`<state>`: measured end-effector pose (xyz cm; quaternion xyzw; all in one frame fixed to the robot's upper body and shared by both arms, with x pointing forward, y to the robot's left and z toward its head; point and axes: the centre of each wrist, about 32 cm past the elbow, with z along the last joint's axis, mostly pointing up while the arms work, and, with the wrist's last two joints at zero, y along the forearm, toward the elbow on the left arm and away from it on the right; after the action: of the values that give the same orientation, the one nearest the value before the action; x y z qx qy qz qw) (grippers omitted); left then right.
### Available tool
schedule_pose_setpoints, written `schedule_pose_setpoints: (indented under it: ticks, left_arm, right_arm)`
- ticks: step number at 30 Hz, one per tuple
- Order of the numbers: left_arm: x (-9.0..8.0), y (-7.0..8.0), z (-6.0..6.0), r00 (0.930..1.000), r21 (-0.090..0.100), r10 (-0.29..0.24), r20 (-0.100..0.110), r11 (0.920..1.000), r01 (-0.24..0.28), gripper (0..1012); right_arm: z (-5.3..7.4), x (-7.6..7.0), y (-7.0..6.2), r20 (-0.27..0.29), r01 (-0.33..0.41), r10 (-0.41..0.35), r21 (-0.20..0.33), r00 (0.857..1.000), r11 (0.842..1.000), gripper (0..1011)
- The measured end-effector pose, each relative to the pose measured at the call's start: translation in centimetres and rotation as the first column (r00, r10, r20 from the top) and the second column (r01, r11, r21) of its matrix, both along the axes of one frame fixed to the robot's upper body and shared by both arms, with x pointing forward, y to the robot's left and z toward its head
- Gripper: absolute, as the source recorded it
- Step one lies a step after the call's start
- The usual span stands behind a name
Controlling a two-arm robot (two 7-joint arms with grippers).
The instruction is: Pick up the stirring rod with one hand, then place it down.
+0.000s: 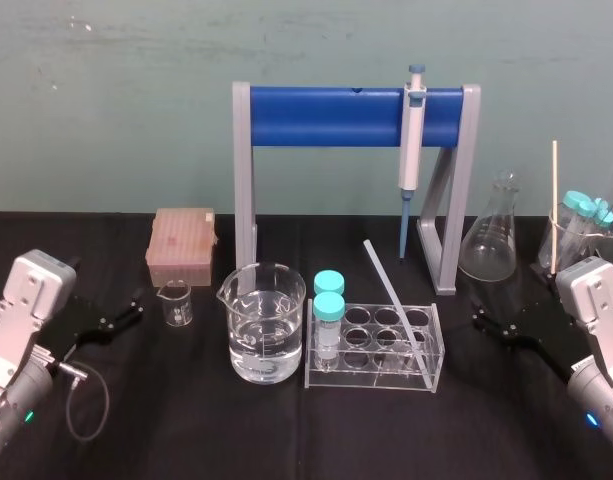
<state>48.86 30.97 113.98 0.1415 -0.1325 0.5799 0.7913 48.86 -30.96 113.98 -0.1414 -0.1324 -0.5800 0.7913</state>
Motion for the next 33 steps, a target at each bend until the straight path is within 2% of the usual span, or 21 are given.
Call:
schedule_pose_setpoints:
  ticks: [33]
  left_arm:
    - [0.00,0.00,0.00,1.0000,0.000,0.000,0.000,1.0000,0.000,1000]
  right_arm:
    - [0.00,0.00,0.00,0.000,0.000,0.000,0.000,1.000,1.000,1002]
